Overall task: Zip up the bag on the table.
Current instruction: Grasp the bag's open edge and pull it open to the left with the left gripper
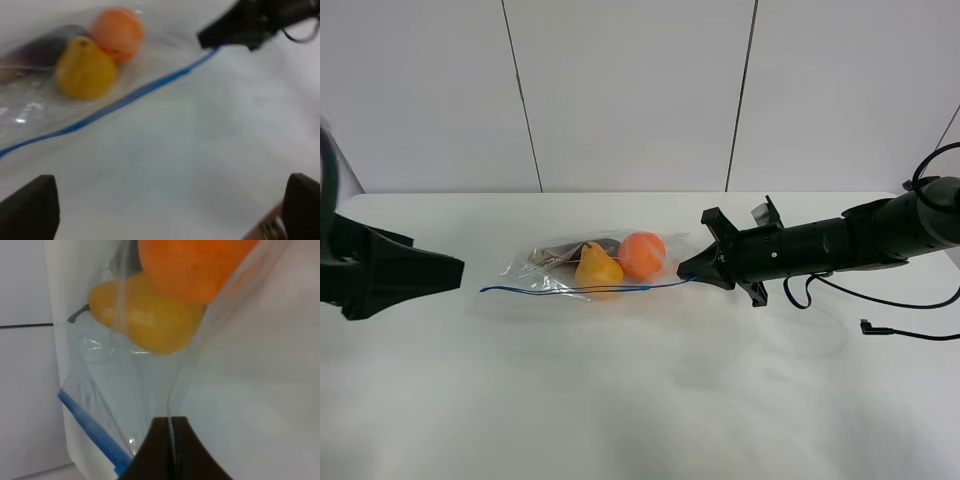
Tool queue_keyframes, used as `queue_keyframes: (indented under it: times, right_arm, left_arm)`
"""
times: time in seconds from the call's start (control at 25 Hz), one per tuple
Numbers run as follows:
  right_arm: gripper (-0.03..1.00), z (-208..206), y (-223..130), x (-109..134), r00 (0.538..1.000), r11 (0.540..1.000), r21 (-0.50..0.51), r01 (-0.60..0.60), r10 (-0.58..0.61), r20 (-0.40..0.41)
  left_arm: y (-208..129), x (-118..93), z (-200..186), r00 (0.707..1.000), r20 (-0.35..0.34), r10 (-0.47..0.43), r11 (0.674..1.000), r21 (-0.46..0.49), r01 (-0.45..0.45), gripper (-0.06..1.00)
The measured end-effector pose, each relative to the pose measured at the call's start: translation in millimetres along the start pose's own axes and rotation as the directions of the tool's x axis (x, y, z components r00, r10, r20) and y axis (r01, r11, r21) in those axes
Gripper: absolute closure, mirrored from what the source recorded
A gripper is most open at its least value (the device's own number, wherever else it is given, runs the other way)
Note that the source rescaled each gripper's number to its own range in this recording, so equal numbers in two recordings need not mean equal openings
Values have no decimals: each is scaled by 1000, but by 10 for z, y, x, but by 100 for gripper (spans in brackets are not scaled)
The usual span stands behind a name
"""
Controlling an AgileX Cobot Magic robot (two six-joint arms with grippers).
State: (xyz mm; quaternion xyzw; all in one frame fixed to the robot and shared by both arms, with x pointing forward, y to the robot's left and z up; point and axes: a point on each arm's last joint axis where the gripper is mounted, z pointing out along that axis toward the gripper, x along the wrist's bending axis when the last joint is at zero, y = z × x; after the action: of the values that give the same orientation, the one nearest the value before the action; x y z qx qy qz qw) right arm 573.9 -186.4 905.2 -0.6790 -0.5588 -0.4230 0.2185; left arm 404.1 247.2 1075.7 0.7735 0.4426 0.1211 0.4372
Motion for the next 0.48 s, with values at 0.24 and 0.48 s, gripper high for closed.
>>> queue_keyframes:
  times: [0.24,0.48]
  right_arm:
    - [97,0,-1,-1,1000,1000,1,2,-2,1]
    - [97,0,-1,-1,1000,1000,1,2,-2,1]
  left_arm:
    - [-34,-64,342,994,28,106,987,122,-108,-6]
    - [-14,-225,677,984,32,173,976,130,-176,-6]
